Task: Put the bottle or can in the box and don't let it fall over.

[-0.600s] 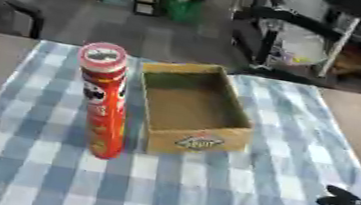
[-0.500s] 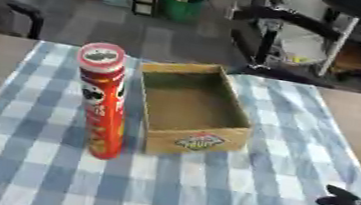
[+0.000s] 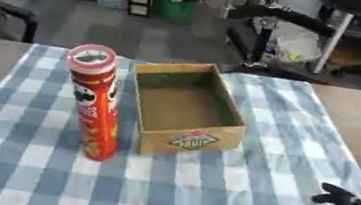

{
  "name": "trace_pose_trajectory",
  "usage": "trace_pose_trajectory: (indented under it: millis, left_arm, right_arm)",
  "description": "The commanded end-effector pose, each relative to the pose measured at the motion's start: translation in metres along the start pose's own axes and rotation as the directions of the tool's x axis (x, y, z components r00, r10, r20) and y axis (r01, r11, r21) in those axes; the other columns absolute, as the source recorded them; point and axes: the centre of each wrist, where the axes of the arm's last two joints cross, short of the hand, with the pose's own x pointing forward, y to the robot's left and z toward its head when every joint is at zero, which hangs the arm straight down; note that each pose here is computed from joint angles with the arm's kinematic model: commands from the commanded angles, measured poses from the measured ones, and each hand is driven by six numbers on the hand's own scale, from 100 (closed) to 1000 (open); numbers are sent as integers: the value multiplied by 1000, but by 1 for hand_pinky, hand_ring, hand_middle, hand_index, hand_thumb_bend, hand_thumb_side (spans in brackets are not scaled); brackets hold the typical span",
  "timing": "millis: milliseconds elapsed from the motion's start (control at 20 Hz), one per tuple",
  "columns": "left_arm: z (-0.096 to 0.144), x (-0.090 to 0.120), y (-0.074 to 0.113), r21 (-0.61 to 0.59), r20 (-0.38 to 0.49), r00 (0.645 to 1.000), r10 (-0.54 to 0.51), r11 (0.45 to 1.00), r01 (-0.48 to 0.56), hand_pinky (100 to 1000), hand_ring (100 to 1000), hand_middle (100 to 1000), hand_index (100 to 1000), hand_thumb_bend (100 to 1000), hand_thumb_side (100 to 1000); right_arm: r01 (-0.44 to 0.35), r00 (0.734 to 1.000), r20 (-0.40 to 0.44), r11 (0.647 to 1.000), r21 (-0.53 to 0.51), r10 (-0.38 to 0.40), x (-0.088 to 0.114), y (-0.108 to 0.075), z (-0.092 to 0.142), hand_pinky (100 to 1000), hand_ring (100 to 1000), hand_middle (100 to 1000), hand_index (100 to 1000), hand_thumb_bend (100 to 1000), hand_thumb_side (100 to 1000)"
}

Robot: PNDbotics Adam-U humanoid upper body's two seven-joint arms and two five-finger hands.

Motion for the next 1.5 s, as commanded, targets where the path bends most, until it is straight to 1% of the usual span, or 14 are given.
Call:
trace_pose_trajectory:
  millis: [50, 100, 200, 350, 500, 650, 800, 950, 1150, 1500]
  left_arm:
    - [-13, -3, 41, -141, 68, 995, -77, 986, 86, 710, 757, 830, 922, 546, 515]
    - [-19, -3, 50, -168, 90, 992, -88, 980, 102, 715, 760, 831, 923, 553, 518]
    - [-34, -1, 61, -220, 139, 985, -100, 967, 129, 725, 764, 835, 925, 559, 517]
    - [-59, 1, 68, -301, 205, 972, -115, 937, 174, 742, 774, 830, 926, 580, 517]
    - [-89, 3, 69, -384, 262, 953, -151, 890, 247, 756, 786, 828, 931, 603, 518]
    - [-122, 5, 64, -408, 302, 930, -208, 854, 324, 763, 799, 830, 933, 629, 522]
    - [-147, 3, 55, -426, 320, 911, -261, 819, 384, 762, 804, 827, 932, 637, 526]
    - [-161, -3, 43, -452, 334, 899, -284, 788, 418, 756, 803, 822, 931, 637, 531]
    - [-171, -10, 28, -484, 361, 888, -287, 756, 441, 739, 800, 815, 928, 636, 537]
    - [-177, -15, 14, -506, 387, 882, -268, 738, 447, 722, 795, 809, 922, 639, 554]
  right_arm:
    - [-29, 1000, 7, 999, 21, 29, 5, -4, 0, 511, 576, 634, 830, 100, 662]
    - [-30, 1000, 6, 999, 27, 29, 5, -4, -1, 511, 577, 634, 830, 100, 663]
    - [-30, 1000, 6, 999, 38, 30, 5, -4, -1, 511, 577, 634, 830, 100, 662]
    - [-29, 1000, 5, 998, 49, 29, 5, -4, -2, 511, 577, 634, 831, 100, 663]
    - [-27, 1000, 0, 998, 58, 27, 4, -3, -1, 511, 577, 634, 830, 100, 663]
    - [-25, 1000, -2, 998, 64, 25, 4, -3, -1, 511, 577, 634, 830, 100, 663]
    - [-22, 1000, -1, 997, 69, 22, 4, -2, -1, 511, 577, 634, 830, 100, 663]
    - [-19, 1000, -1, 997, 71, 20, 3, -2, -1, 511, 577, 634, 830, 100, 663]
    - [-17, 1000, 0, 997, 75, 18, 3, -1, -2, 511, 577, 634, 830, 100, 663]
    - [-16, 1000, 1, 997, 76, 16, 4, -1, -2, 510, 577, 634, 830, 100, 664]
